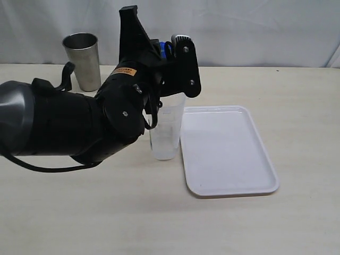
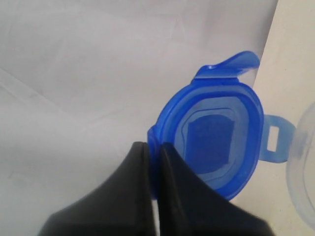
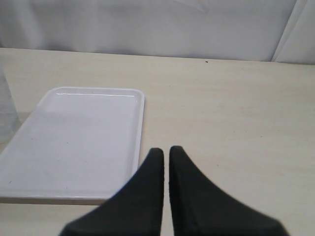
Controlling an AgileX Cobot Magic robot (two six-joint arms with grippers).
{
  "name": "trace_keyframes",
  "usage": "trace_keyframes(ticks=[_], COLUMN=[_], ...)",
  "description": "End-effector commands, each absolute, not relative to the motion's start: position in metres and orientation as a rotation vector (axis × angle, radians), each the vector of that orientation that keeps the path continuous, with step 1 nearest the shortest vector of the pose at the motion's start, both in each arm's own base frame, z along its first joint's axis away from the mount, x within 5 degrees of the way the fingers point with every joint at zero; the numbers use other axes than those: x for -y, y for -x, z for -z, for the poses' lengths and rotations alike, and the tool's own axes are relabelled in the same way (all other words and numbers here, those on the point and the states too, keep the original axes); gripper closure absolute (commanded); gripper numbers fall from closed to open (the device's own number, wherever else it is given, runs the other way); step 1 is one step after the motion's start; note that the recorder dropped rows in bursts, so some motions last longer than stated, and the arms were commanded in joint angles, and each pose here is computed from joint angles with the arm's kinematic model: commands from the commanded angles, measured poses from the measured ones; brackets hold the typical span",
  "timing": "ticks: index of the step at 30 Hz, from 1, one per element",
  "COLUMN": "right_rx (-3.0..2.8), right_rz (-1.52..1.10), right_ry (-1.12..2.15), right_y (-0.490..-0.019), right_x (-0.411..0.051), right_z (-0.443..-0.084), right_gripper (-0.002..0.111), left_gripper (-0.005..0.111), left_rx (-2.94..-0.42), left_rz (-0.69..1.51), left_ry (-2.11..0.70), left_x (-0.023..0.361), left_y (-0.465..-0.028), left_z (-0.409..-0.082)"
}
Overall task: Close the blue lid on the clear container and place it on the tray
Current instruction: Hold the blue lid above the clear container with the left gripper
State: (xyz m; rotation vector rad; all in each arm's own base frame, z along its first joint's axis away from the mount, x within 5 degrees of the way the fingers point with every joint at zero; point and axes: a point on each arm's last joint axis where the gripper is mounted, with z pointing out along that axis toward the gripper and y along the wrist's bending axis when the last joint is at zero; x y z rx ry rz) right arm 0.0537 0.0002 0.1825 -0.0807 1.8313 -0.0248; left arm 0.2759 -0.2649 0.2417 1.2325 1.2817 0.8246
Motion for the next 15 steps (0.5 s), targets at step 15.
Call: trace_keyframes(ticks=[15], right_rx=[-1.826], right_rz=[0.017], right_ry=[0.075], right_y=[-0.0535], right_x=[-0.0004], right_z=[-0.1821], right_gripper=[0.104], left_gripper=[0.107], left_rx=[-1.294], left_rz=[-0.796], left_ry=[-1.288], left_x=[0.2709], left_y=[-0.269], left_z=[-0.2373])
